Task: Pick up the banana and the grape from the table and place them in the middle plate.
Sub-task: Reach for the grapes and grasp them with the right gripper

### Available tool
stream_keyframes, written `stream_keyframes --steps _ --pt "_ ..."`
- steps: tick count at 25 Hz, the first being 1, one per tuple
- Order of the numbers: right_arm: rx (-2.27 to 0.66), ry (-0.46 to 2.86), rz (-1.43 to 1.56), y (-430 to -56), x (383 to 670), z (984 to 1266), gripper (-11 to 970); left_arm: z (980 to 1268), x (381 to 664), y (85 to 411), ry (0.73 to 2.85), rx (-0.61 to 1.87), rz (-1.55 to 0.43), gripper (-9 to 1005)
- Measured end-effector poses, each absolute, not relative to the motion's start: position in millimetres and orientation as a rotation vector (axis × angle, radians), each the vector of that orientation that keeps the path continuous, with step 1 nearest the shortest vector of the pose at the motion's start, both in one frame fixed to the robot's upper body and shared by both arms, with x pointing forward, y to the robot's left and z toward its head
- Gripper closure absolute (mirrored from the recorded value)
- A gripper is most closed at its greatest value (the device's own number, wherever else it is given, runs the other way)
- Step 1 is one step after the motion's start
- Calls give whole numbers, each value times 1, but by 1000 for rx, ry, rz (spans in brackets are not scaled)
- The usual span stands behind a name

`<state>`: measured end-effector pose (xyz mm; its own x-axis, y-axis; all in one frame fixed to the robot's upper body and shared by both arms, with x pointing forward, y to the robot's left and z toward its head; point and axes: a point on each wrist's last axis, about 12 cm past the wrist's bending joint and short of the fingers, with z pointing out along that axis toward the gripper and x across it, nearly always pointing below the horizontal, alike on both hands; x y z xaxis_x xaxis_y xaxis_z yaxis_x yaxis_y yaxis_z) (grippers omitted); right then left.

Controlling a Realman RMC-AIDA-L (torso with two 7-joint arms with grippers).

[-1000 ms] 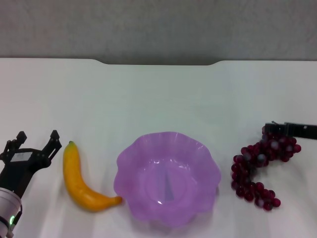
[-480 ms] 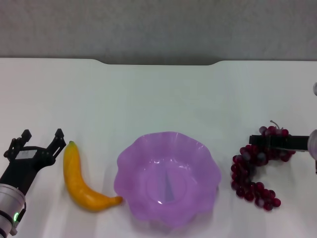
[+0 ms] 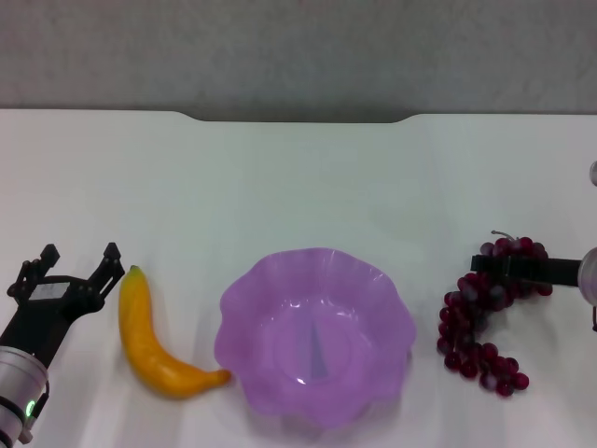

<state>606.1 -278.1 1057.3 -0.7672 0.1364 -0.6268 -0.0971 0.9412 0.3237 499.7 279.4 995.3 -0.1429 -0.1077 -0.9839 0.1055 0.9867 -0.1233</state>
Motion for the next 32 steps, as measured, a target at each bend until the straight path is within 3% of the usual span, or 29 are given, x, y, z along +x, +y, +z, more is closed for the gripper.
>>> stream_keyframes --steps 15,20,23,32 --pt "-10 2402 376 -277 603 1046 184 996 500 279 1699 -2 -189 102" --pt "-36 2406 359 -276 601 1043 378 996 499 279 1698 -6 -187 102" --pt "-68 2400 336 -273 600 1041 434 996 499 280 1699 -6 -187 103" --pt "-138 2375 279 -266 597 1035 473 996 499 280 1701 -4 -186 102"
